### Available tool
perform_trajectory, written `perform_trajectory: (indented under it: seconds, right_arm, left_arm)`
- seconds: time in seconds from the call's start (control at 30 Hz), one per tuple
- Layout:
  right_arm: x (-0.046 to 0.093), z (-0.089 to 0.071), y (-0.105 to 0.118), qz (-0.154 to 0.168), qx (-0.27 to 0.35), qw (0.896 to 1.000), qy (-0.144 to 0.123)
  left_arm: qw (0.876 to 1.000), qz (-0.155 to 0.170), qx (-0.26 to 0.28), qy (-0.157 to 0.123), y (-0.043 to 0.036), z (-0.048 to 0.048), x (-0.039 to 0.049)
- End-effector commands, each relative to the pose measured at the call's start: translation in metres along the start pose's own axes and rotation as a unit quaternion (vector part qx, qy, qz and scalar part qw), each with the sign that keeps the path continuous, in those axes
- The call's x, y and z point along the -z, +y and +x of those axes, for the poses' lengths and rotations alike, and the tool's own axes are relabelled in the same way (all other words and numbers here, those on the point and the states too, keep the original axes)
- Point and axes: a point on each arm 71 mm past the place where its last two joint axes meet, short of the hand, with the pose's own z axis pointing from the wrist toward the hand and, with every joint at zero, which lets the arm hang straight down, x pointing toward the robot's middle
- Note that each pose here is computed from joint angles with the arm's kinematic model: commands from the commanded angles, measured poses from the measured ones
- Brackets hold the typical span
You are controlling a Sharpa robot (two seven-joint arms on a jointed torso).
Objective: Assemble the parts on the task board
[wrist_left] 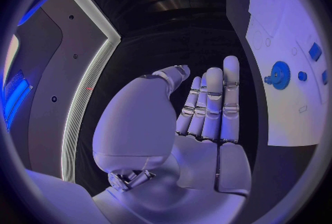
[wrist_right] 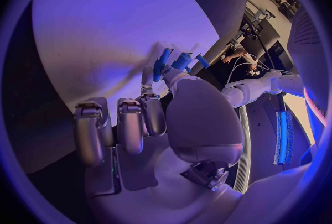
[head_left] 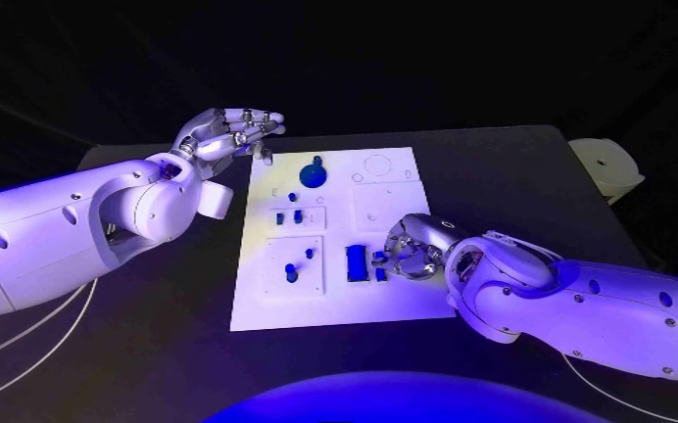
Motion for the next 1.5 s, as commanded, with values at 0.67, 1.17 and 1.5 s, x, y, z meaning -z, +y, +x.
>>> perform_trajectory:
  seconds: [0.67,1.17,1.5]
  right_arm:
    - [0.01,-0.011,0.001,-0.061,-0.028,0.995,-0.079]
    - [0.012,-0.012,-0.006,-0.081,-0.005,0.994,-0.07]
    - [0.014,-0.007,-0.003,-0.097,-0.001,0.994,-0.041]
  left_arm:
    - [1.0,0.003,0.003,0.008,-0.001,0.0013,-0.0001]
    - [1.0,0.003,0.003,0.007,-0.0011,0.0008,0.0003]
    - [1.0,0.003,0.003,0.006,-0.001,0.0005,0.0003]
